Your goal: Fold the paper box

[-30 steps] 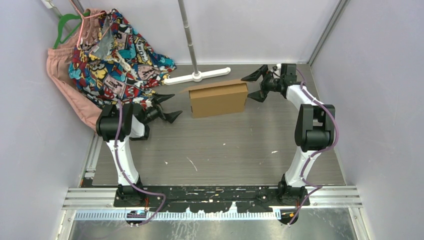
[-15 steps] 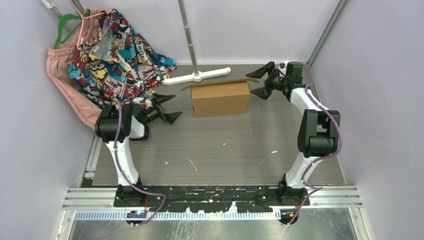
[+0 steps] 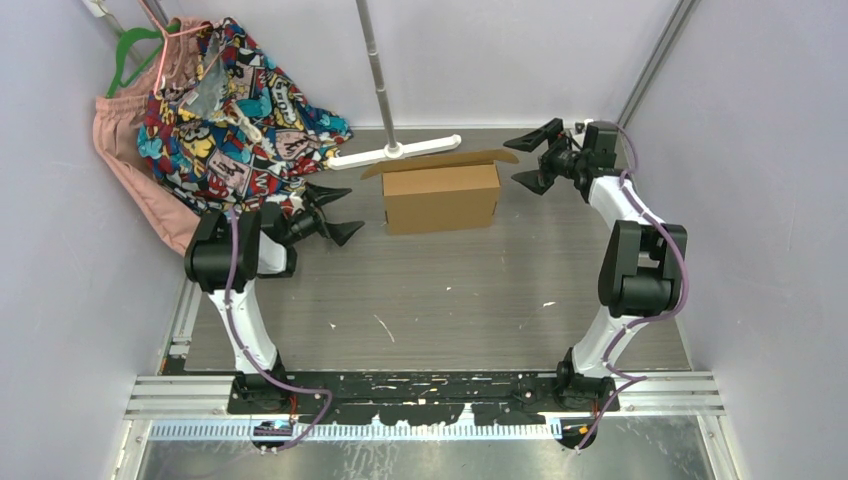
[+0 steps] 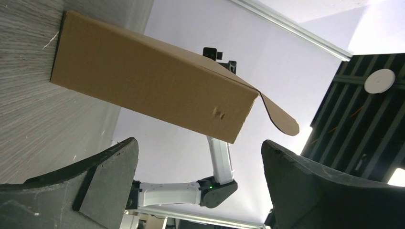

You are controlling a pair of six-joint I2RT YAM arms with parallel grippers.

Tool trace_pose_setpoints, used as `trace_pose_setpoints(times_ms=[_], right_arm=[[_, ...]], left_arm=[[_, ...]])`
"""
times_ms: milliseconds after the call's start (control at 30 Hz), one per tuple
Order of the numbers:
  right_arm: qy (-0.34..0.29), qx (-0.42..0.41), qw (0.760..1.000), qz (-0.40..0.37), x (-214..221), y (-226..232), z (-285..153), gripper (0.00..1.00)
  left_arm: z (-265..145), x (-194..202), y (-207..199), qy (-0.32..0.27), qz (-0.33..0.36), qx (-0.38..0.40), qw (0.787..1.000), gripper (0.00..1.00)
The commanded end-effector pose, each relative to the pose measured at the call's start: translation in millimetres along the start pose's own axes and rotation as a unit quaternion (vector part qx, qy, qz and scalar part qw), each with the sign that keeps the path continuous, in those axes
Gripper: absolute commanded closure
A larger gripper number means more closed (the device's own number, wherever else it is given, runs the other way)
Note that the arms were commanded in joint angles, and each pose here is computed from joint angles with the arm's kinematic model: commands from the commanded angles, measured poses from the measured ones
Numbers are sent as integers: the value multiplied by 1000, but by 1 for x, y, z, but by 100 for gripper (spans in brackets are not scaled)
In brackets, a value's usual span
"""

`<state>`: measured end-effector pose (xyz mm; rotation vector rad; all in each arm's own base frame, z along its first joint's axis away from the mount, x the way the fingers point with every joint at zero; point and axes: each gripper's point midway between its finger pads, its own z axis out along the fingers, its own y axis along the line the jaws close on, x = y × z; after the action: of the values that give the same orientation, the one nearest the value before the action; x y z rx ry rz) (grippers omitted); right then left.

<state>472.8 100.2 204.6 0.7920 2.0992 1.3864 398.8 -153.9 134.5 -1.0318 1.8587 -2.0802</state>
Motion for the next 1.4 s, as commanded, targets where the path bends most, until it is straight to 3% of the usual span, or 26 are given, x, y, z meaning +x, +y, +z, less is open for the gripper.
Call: trace_pose_setpoints(times_ms=[0, 300, 467, 600, 967, 1233, 1367], right_arm=[[-37, -15, 999, -25, -16, 20, -24, 0], [-111, -17, 993, -29, -31, 20, -84, 0], [-118, 31, 989, -86, -13, 24, -112, 0], [-129, 74, 980, -132, -5, 28, -132, 0], [-156, 78, 961, -217, 47, 55, -180, 0], [-200, 56, 928, -310, 88, 120, -223, 0], [-216, 17, 917, -334, 98, 160, -222, 0]], left_arm=[[1, 12, -21, 18, 66, -5, 998, 0], [-6, 32, -35, 24, 148, -68, 986, 0], [-22, 47, -45, 8, 237, -157, 959, 0], [-29, 63, -68, 8, 278, -169, 946, 0], [-67, 117, -114, -48, 467, -209, 858, 0], [-108, 152, -147, -95, 548, -217, 803, 0], [-114, 164, -167, -106, 570, -206, 788, 0]])
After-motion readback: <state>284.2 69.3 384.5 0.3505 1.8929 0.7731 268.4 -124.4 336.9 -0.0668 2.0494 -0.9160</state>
